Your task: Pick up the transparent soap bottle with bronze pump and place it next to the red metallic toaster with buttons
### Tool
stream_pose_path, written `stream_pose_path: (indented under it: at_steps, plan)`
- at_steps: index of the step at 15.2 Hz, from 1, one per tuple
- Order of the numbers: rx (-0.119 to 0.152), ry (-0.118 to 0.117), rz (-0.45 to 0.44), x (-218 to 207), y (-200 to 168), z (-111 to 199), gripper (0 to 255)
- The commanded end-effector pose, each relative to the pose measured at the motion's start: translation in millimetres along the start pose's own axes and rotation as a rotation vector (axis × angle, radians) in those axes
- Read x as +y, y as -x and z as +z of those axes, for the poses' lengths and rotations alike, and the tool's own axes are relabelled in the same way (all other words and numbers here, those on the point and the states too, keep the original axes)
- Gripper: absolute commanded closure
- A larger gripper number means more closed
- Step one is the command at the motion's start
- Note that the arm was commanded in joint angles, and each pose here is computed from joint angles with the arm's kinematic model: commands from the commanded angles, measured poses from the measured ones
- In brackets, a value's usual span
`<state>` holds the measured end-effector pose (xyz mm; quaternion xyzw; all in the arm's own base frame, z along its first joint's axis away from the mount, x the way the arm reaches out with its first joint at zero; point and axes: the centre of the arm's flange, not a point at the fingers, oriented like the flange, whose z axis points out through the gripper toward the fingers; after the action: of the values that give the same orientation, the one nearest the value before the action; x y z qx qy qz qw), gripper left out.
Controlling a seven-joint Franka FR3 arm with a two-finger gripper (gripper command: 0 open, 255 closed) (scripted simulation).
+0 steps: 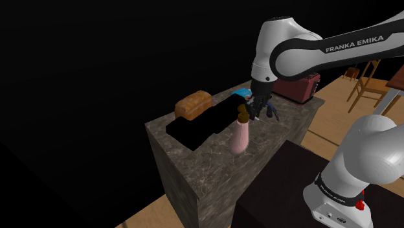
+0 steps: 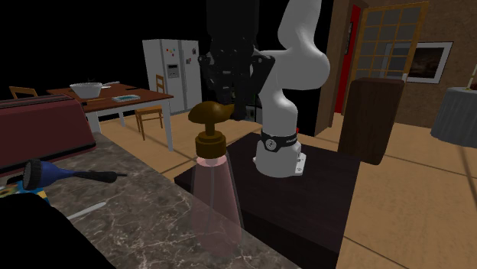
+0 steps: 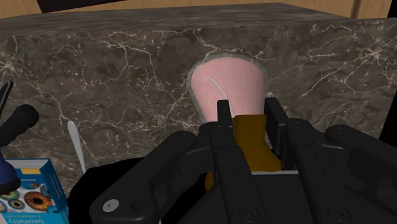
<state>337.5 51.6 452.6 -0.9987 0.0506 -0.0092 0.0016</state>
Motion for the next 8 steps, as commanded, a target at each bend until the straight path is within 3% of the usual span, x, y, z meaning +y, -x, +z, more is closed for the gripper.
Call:
stream_pose_path:
  at_steps: [1, 8]
  plan:
    - [0.0, 0.0, 0.0, 0, 0, 0, 255]
    - [0.0, 0.0, 0.0, 0, -1, -26, 255]
